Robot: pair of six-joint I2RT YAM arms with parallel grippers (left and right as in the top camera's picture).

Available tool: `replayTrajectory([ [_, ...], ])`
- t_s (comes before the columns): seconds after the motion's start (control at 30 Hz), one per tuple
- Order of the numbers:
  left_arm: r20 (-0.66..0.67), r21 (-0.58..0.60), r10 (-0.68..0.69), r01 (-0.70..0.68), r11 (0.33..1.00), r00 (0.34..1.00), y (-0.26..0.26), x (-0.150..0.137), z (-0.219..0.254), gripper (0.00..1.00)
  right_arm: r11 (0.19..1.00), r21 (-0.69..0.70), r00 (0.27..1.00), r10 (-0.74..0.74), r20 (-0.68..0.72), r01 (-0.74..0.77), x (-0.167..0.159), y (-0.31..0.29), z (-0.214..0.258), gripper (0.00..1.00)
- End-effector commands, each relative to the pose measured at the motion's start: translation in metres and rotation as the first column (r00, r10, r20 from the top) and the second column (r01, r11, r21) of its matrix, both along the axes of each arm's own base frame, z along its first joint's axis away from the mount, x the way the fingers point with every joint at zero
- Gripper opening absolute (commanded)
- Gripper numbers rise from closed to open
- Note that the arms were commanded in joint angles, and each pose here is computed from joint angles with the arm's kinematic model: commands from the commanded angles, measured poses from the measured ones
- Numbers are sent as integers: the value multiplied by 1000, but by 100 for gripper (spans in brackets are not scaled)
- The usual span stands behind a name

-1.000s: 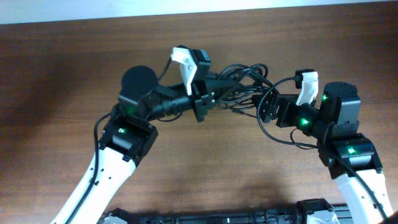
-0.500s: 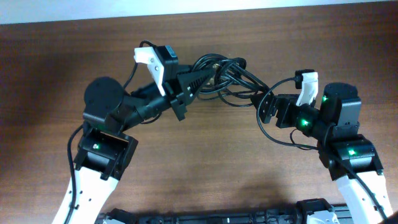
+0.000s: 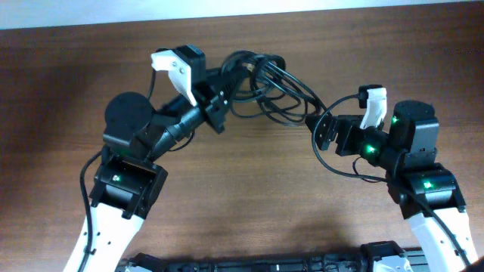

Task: Untangle cables

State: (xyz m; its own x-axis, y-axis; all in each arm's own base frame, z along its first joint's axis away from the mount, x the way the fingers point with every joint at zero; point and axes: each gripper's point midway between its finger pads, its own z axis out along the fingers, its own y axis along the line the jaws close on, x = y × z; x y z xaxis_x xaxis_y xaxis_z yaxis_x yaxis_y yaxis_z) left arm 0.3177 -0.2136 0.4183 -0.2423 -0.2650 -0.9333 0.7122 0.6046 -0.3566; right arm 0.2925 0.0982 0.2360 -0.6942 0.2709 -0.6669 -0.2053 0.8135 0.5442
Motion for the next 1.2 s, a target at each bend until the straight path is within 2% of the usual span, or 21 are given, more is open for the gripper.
replayTrajectory([
  [0.0,-14,-125,217,-217,968,976,39,11,33,0,998,-44,999,-42,-17,41,3,-10,-10,98],
  [0.17,-53,-144,216,-221,964,975,39,12,30,0,998,-44,999,-35,-15,34,2,-9,-9,98],
  [0.33,-135,-87,203,-215,973,970,36,12,6,0,970,-62,961,241,135,-235,-10,23,10,98],
  [0.37,-146,-74,185,-197,978,972,34,10,2,0,967,-56,957,253,145,-247,-10,25,13,98],
  [0.53,-225,-38,23,-32,999,974,11,-9,-19,0,958,-35,942,288,173,-286,-13,31,20,98],
  [0.67,-260,-40,-132,126,991,957,-13,-26,-28,0,957,-35,941,290,177,-289,-13,32,20,98],
  [0.97,-298,-22,-215,218,976,930,-55,-42,-44,0,929,-48,904,368,219,-367,-20,40,25,98],
  [1.17,-300,-19,-273,281,960,914,-77,-56,-48,0,935,-74,909,355,219,-347,-17,37,23,98],
])
